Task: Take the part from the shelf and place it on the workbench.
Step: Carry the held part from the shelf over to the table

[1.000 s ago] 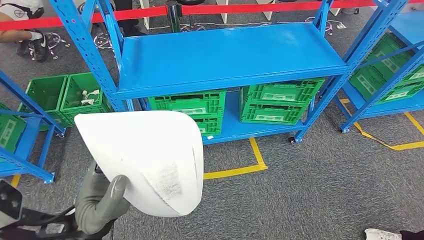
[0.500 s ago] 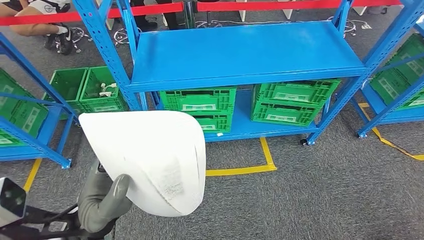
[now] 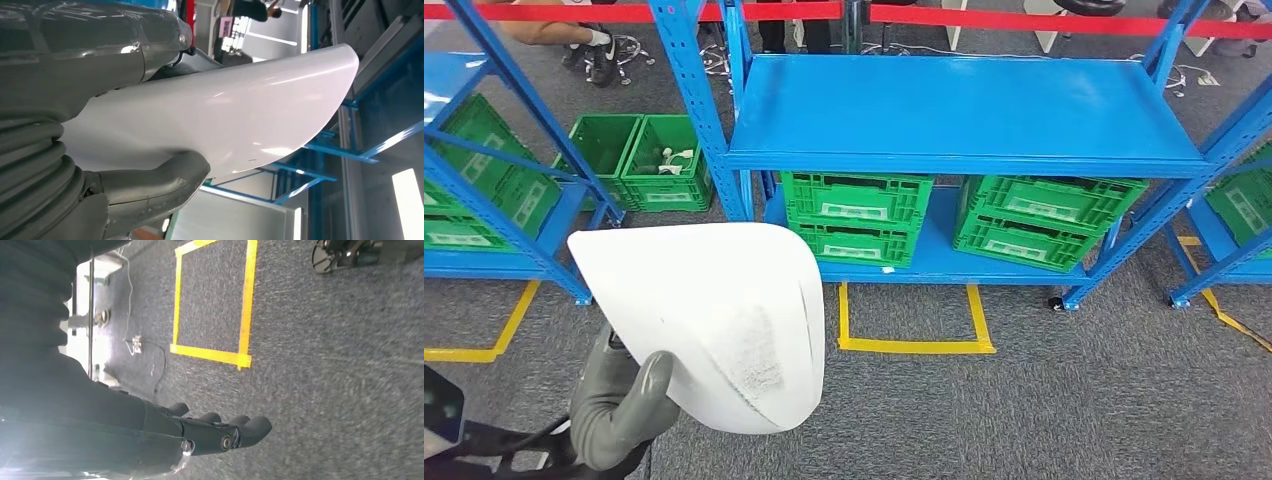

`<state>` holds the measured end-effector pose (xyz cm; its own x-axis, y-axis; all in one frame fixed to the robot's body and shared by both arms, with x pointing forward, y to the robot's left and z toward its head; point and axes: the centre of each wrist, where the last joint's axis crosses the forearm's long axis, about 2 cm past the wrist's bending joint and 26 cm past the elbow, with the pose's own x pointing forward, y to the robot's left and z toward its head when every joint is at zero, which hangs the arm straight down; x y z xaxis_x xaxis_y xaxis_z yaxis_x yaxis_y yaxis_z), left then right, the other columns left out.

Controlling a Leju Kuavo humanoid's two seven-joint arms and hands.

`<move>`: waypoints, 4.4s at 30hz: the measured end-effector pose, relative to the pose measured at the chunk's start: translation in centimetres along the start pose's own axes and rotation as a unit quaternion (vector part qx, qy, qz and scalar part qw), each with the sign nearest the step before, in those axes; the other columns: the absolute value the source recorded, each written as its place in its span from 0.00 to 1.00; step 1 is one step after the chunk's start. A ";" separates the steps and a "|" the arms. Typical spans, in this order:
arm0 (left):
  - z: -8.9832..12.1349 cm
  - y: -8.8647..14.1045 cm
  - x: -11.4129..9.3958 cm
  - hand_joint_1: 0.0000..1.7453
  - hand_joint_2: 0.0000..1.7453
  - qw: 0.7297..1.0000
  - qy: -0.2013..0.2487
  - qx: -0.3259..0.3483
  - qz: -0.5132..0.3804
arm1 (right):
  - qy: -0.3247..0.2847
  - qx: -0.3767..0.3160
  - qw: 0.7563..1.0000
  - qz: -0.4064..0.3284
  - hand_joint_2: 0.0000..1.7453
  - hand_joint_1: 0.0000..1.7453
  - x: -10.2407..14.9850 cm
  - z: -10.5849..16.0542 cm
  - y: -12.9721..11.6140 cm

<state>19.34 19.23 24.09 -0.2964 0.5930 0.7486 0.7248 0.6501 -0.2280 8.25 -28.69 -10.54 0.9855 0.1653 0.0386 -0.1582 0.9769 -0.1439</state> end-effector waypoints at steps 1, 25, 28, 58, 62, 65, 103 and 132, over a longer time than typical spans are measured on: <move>0.0 0.0 0.0 1.00 1.00 1.000 0.000 0.000 0.000 | 0.000 0.000 1.000 0.001 1.00 0.00 0.0 0.0 0.0; 0.3 -0.1 0.2 1.00 1.00 1.000 -0.004 0.008 -0.004 | -0.002 -0.010 1.000 0.018 1.00 0.00 -0.1 -0.1 -0.7; 0.3 -0.1 0.2 1.00 1.00 1.000 -0.004 0.007 -0.004 | -0.007 -0.012 1.000 0.018 1.00 0.00 -0.1 -0.1 -0.8; 2.2 -0.4 -0.9 1.00 1.00 0.997 -0.052 0.058 -0.012 | 0.008 -0.055 0.998 0.043 1.00 0.00 -0.2 -0.4 -4.5; 2.1 -0.5 -0.9 1.00 1.00 0.997 -0.055 0.059 -0.012 | 0.005 -0.058 0.997 0.042 1.00 0.00 -0.1 -0.4 -4.8; 2.1 -0.5 -1.0 1.00 1.00 0.997 -0.055 0.059 -0.012 | 0.009 -0.059 0.997 0.043 1.00 0.00 -0.6 -0.5 -5.0; 2.1 -0.4 -0.9 1.00 1.00 0.997 -0.043 0.064 -0.018 | 0.016 -0.043 0.998 0.045 1.00 0.00 -0.7 -0.4 -4.2; 2.0 -0.4 -0.8 1.00 1.00 0.997 -0.044 0.056 -0.020 | 0.011 -0.039 0.998 0.046 1.00 0.00 -0.7 -0.4 -4.1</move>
<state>18.05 19.44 22.29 -0.3800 0.6016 0.7026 0.6387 0.7201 -0.2712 8.22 -32.85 -10.43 0.9683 0.2498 0.0002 -0.2435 0.9439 -0.2233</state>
